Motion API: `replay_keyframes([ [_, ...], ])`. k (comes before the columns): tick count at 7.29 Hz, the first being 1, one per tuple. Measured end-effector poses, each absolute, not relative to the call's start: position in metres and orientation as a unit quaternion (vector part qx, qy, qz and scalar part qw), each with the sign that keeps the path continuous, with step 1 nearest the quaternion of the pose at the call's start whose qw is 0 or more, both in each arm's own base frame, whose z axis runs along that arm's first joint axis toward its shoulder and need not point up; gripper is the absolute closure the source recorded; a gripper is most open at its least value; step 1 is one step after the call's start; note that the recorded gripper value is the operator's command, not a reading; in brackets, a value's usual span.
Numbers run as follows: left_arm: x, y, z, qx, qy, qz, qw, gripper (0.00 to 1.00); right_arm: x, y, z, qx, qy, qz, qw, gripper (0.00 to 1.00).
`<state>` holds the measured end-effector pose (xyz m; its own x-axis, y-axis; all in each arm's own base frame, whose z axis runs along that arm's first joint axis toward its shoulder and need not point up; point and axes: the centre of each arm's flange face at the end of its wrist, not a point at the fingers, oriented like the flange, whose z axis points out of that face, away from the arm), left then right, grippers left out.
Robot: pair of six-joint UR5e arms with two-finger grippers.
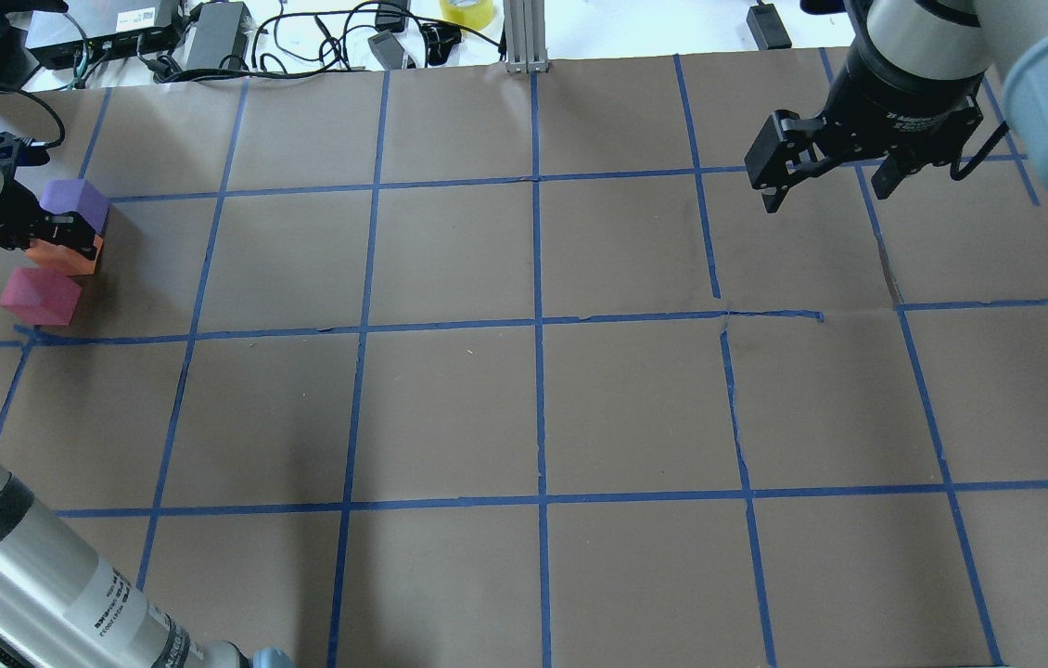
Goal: Arrange blocks in a line
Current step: 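Lower the orange cube between the purple and pink cubes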
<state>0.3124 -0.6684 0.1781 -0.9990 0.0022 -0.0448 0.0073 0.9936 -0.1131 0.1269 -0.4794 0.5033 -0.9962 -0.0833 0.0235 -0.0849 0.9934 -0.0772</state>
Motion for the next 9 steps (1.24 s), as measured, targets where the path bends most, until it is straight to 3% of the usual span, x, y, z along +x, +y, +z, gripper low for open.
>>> replay_keyframes([
  [7, 0.3117, -0.6598, 0.1756, 0.000, 0.998, -0.053, 0.019, 0.71, 0.1256, -0.4804, 0.5026, 0.039, -0.998, 0.039, 0.009, 0.00],
  [8, 0.3120, -0.6602, 0.1747, 0.002, 0.998, -0.053, 0.019, 0.65, 0.1256, -0.4805, 0.5027, 0.037, -0.998, 0.039, 0.009, 0.00],
  [9, 0.3129, -0.6610, 0.1736, 0.003, 0.998, -0.054, 0.020, 0.29, 0.1256, -0.4806, 0.5028, 0.037, -0.999, 0.040, 0.009, 0.00],
])
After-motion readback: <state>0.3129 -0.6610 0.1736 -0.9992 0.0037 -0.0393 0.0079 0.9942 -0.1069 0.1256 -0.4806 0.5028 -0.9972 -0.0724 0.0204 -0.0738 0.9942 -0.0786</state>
